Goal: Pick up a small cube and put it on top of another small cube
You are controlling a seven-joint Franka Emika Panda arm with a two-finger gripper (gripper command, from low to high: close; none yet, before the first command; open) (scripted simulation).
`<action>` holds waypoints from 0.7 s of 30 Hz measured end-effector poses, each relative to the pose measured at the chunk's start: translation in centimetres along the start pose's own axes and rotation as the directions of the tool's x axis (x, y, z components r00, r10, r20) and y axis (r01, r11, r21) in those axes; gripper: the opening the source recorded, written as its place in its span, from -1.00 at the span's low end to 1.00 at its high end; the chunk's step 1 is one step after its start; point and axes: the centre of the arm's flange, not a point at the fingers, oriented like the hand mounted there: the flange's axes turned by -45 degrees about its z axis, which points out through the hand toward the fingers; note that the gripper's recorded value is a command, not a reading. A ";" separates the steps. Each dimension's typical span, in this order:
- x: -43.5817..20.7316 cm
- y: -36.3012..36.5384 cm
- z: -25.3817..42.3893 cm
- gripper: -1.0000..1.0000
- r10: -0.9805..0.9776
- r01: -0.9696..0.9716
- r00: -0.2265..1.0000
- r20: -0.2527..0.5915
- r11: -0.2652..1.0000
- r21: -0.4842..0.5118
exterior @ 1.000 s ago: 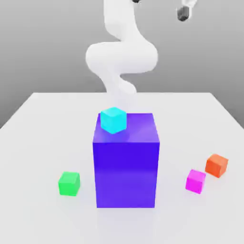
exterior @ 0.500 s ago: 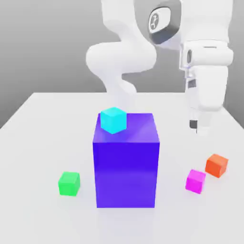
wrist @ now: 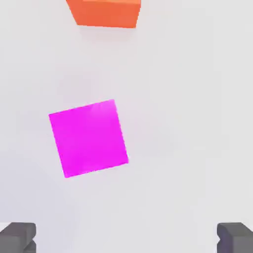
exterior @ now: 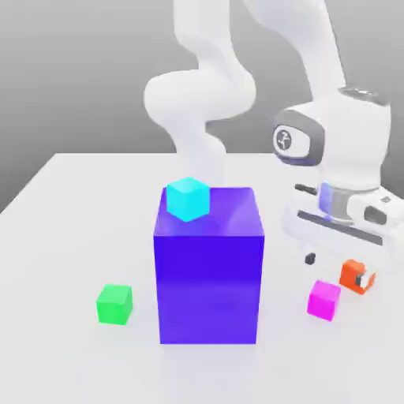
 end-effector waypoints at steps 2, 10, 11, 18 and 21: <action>0.4 -0.1 1.0 0.00 -0.036 0.036 0.999 -0.014 0.999 0.001; 0.5 0.1 4.9 0.00 -0.042 0.042 0.999 -0.022 0.999 -0.006; 0.5 0.0 5.5 0.00 -0.042 0.042 0.999 -0.022 0.999 -0.004; 0.6 -0.4 7.2 -1.00 -0.046 0.046 0.999 -0.019 0.999 0.006; 0.6 -0.4 7.3 -1.00 -0.046 0.046 0.999 -0.019 0.999 0.007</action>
